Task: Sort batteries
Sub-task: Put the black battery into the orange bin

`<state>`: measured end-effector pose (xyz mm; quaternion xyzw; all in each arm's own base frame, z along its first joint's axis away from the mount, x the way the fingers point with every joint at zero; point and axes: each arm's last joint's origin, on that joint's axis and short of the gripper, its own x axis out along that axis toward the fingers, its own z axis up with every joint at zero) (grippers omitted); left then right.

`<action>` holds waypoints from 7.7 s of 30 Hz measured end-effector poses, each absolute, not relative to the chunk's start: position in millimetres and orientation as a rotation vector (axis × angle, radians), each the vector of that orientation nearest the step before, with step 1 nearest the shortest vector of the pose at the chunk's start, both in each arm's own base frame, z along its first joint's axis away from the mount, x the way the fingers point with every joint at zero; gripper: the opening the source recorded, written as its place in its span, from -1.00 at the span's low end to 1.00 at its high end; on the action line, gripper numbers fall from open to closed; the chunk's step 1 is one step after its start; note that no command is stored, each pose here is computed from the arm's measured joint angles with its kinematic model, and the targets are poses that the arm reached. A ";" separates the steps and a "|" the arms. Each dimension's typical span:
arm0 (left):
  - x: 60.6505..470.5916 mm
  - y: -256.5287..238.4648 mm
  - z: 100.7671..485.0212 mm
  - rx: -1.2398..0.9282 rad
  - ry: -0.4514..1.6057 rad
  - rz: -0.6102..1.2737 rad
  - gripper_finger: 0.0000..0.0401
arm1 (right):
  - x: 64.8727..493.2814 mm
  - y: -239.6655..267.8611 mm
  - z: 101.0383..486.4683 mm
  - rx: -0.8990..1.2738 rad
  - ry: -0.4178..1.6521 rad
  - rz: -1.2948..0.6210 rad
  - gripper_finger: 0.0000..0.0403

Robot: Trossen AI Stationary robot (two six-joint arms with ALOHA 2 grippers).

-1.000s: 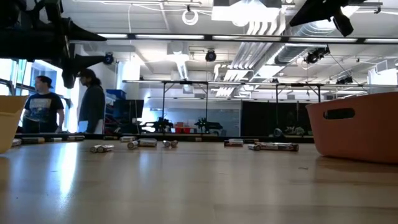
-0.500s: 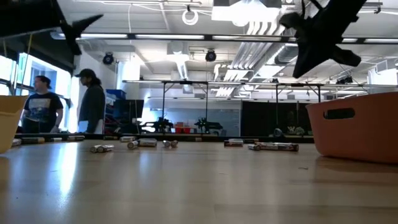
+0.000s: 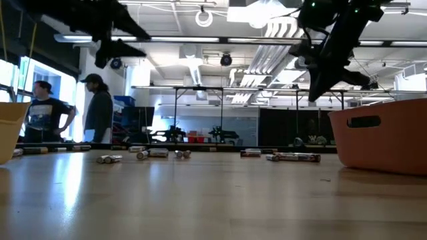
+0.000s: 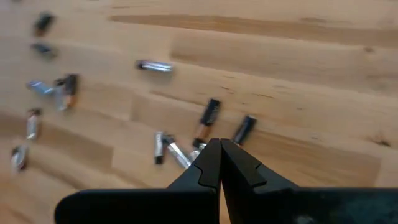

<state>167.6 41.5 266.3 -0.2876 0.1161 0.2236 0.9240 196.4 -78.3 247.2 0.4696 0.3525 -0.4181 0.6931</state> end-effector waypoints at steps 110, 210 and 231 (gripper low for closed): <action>188.7 77.5 329.2 -0.337 0.230 0.552 0.00 | 264.9 -97.8 143.8 1.208 0.919 -1.228 0.05; 188.6 78.4 329.9 -0.627 0.135 0.601 0.00 | 303.6 -295.7 173.9 0.872 1.099 -1.010 0.09; 187.6 77.9 326.5 -0.644 0.167 0.613 0.00 | 294.7 -290.4 146.1 0.344 1.496 -0.336 0.09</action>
